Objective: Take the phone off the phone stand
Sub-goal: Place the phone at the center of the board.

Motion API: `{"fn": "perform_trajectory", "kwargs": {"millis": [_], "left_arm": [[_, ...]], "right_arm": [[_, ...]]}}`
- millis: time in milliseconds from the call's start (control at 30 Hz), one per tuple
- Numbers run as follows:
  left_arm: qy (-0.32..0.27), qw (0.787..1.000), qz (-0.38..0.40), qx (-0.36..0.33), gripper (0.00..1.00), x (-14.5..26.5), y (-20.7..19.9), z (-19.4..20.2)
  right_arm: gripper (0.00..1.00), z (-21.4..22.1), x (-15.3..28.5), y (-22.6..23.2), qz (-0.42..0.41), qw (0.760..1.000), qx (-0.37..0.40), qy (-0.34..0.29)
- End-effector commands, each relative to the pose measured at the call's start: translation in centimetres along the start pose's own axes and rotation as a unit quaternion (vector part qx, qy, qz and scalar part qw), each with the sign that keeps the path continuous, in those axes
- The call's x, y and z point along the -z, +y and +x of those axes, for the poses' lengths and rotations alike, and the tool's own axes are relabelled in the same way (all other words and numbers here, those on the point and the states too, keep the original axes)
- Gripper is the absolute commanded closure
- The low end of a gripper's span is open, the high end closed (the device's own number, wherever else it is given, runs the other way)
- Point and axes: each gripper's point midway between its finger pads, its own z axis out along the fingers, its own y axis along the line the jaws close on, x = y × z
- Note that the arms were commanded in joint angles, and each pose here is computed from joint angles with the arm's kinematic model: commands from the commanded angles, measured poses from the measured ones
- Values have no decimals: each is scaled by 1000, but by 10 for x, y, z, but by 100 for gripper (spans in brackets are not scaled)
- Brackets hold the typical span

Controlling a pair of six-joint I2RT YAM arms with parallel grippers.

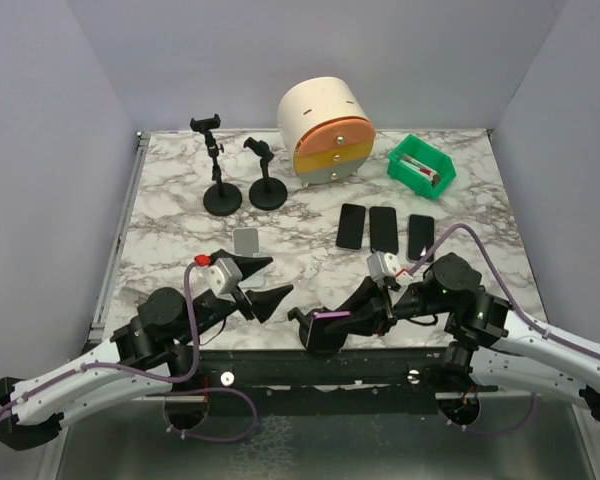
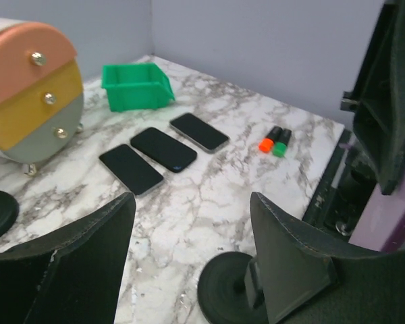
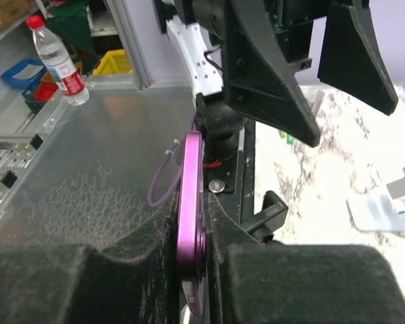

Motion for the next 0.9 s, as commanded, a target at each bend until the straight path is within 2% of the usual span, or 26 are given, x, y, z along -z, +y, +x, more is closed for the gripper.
{"fn": "perform_trajectory", "kwargs": {"millis": [0,100,200,300,367,500,700,767,867], "left_arm": [[-79,992,-102,2,30,13,38,-29],[-116,983,-138,17,30,26,52,-37],[-134,978,-158,30,30,35,59,-38],[-131,975,-176,36,30,38,65,-33],[-128,974,-181,37,30,39,67,-31],[-120,975,-184,35,30,38,68,-27],[-102,977,-184,32,30,36,67,-22],[-96,978,-180,30,30,34,66,-20],[-85,980,-175,32,30,33,64,-17]], "right_arm": [[100,-54,5,5,6,995,46,-83],[100,-85,7,-1,31,990,66,-120],[100,-115,15,-39,144,975,72,-151],[100,-123,17,-97,284,951,51,-111],[100,-121,16,-134,364,926,36,-91],[100,-121,30,-201,421,903,-22,-85],[100,-72,100,-293,476,856,-168,-112],[99,-49,115,-305,487,841,-210,-108],[100,-9,127,-298,505,821,-254,-85]]}}
